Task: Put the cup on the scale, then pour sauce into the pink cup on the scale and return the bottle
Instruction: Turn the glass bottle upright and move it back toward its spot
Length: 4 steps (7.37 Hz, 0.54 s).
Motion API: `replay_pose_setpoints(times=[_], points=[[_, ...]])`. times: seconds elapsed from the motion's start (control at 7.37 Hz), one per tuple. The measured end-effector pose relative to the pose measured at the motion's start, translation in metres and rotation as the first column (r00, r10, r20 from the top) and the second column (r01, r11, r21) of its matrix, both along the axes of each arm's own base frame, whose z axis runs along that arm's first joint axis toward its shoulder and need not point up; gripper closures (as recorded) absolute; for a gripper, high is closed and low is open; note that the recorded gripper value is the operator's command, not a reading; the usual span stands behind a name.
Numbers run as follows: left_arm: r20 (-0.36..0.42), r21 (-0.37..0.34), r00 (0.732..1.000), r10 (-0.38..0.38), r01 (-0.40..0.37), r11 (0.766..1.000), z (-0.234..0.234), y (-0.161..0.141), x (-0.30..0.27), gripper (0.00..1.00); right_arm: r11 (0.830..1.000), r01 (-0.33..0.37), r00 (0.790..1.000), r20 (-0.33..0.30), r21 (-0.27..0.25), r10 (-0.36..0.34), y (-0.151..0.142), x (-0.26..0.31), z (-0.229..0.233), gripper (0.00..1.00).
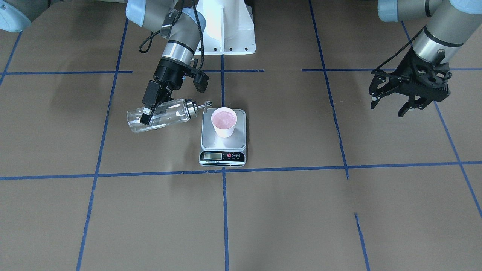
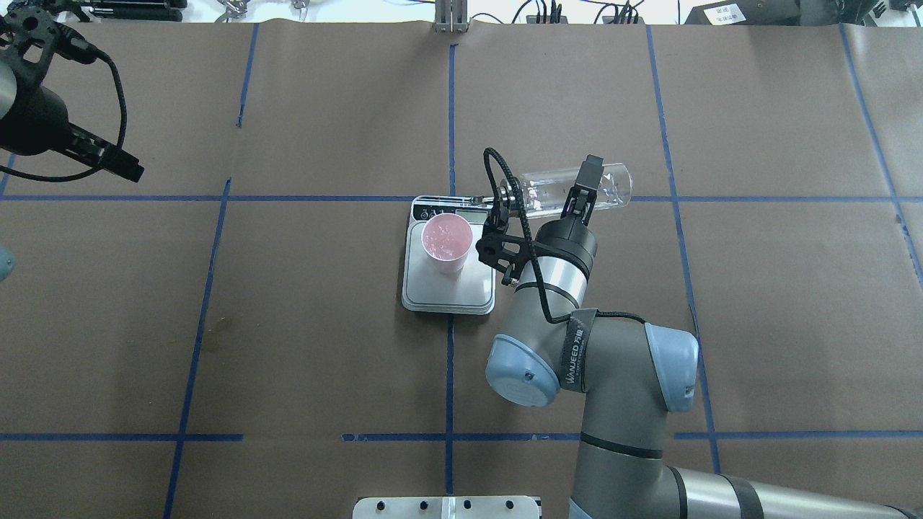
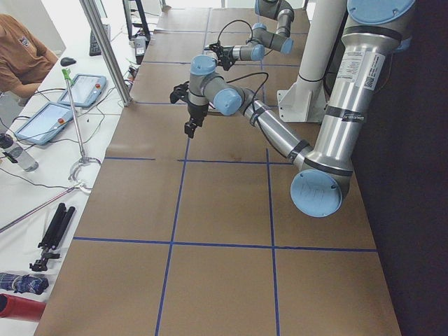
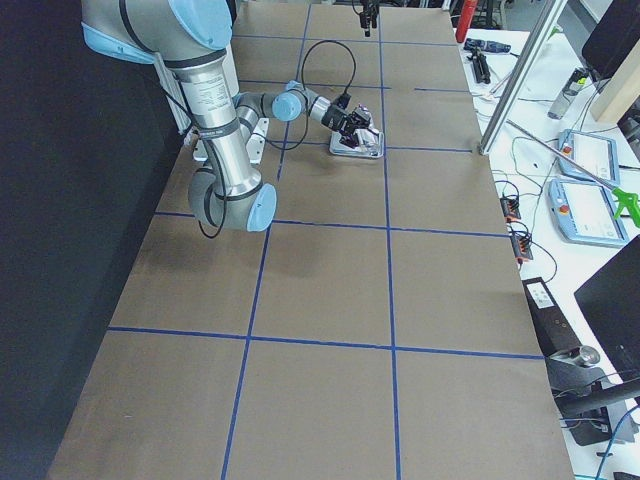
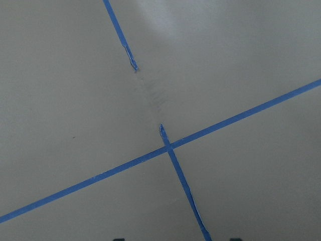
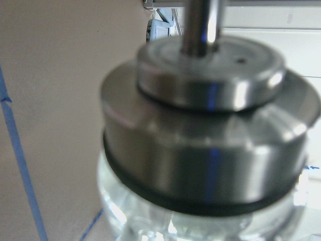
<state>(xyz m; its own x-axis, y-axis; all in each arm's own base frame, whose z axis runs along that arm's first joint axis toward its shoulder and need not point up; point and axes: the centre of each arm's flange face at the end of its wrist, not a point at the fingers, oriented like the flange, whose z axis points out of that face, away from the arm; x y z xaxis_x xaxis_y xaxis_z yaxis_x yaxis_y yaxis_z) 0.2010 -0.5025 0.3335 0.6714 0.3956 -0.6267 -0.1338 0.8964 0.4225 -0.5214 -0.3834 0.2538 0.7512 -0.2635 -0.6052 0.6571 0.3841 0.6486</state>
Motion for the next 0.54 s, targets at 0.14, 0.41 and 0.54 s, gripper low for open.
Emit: replay_pose_setpoints(times=[0.14,0.41,0.54], points=[[0.0,-0.001,1.0,0.0,0.0,1.0,0.0002,-0.0001,0.0001,0.24,1.0,-0.007,0.993,0.115,-0.003,0.007,0.0029,-0.002,0.0011,1.0],[0.001,-0.002,1.0,0.0,0.0,1.0,0.0008,-0.0004,0.0002,0.24,0.999,0.02,0.933,0.359,-0.029,-0.008,0.0089,-0.0018,0.0018,1.0],[0.001,-0.002,1.0,0.0,0.0,1.0,0.001,-0.0005,0.0003,0.24,0.998,0.042,0.877,0.48,-0.047,-0.014,0.0127,0.0013,0.0066,1.0]])
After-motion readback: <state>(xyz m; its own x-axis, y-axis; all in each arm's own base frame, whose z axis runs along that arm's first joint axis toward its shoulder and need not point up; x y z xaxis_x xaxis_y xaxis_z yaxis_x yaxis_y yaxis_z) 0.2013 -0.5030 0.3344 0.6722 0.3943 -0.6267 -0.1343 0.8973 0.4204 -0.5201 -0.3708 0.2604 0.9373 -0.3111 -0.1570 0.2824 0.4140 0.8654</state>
